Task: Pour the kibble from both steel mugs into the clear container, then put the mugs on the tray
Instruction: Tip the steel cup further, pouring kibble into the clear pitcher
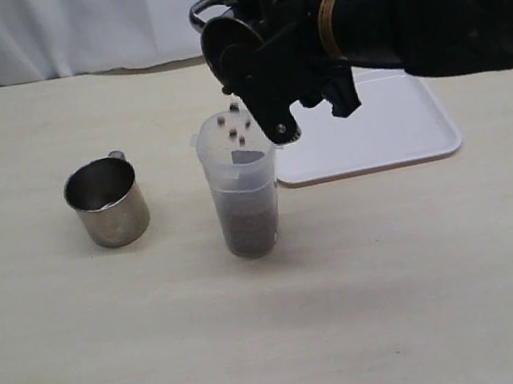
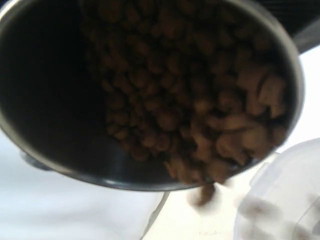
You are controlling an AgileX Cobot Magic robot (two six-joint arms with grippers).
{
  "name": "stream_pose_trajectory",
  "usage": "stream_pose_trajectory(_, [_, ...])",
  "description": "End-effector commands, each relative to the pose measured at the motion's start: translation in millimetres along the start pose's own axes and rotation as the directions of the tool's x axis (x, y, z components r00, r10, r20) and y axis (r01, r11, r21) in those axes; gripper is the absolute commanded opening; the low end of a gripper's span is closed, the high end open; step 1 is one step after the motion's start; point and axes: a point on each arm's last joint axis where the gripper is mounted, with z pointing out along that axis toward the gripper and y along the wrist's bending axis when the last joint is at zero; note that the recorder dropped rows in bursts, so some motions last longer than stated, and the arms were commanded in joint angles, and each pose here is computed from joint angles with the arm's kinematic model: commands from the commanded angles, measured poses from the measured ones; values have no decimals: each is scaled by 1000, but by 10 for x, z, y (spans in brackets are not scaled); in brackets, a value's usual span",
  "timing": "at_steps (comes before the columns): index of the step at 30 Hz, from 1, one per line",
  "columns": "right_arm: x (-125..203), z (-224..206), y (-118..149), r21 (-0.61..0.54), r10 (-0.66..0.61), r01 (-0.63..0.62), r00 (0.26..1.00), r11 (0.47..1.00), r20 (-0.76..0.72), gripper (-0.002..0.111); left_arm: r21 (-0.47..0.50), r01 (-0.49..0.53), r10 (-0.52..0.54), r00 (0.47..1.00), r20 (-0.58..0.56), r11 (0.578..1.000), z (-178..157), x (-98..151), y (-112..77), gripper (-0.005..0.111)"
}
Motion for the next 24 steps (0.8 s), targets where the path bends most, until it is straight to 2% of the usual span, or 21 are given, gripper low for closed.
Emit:
stream_pose_trajectory(1, [-5, -20, -53, 24, -47, 47, 999, 999, 5, 5, 10, 5, -5, 1000, 9, 1000, -3, -1, -6, 0])
stream_pose_trajectory(24, [-3, -21, -65, 38, -134, 134, 991, 990, -1, 5, 10, 5, -5, 1000, 9, 1000, -3, -1, -6, 0])
